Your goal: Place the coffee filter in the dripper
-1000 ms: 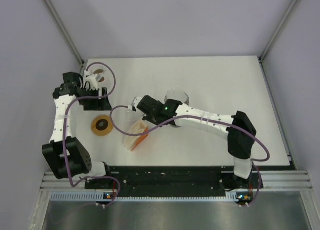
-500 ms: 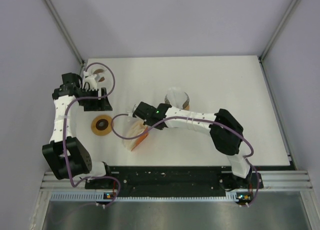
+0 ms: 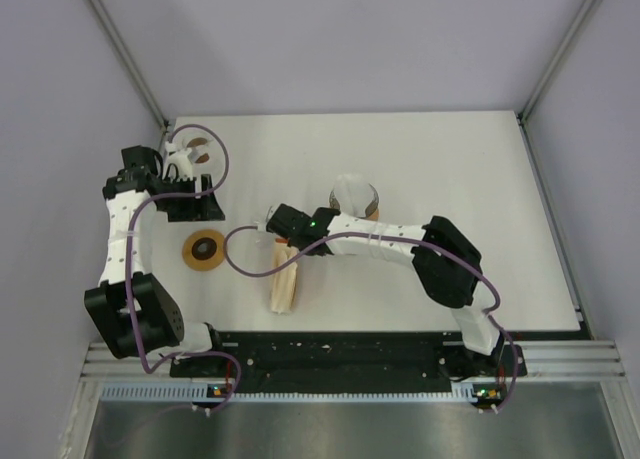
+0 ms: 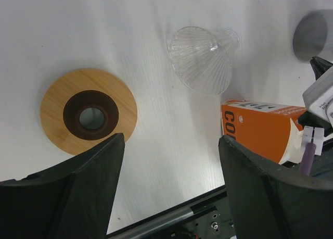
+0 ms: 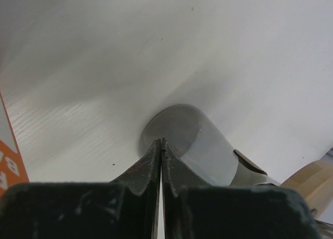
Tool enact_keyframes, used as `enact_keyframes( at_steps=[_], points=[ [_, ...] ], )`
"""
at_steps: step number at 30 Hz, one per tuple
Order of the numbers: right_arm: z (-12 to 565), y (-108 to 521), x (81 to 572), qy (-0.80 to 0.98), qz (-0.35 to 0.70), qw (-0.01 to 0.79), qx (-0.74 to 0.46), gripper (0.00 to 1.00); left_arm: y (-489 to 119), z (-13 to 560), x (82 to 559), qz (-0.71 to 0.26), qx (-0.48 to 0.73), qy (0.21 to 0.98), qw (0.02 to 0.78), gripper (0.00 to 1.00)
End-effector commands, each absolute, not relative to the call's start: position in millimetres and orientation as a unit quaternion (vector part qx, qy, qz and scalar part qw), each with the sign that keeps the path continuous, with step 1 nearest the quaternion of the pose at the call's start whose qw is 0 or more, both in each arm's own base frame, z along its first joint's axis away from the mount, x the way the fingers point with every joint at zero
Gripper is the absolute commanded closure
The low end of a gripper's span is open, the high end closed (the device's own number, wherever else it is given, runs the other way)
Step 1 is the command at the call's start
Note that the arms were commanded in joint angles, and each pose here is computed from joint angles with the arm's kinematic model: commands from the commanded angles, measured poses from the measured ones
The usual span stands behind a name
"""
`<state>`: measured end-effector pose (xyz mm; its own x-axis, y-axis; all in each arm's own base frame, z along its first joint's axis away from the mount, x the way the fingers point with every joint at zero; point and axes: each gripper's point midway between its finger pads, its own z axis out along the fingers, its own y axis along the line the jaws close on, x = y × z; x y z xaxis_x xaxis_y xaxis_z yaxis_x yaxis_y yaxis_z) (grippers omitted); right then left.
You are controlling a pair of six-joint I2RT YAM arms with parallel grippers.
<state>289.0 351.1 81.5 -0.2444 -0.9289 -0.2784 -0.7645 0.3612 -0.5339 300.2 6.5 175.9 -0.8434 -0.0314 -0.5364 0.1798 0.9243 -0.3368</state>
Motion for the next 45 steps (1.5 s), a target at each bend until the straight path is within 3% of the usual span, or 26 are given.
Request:
enact_keyframes(
  at_steps=[1, 16, 45],
  points=[
    [80, 353, 297, 0.771, -0.161, 0.283, -0.547, 1.0, 3, 181, 304, -0.206, 0.041, 0.933, 0.293, 0.21],
    [119, 388, 284, 0.764, -0.085, 0.322, -0.553, 1.0, 2, 180, 304, -0.217, 0.039, 0.932, 0.286, 0.21],
    [131, 337, 256, 0.759, -0.127, 0.323, -0.551, 1.0, -5, 177, 301, -0.24, 0.048, 0.929, 0.277, 0.23]
  ],
)
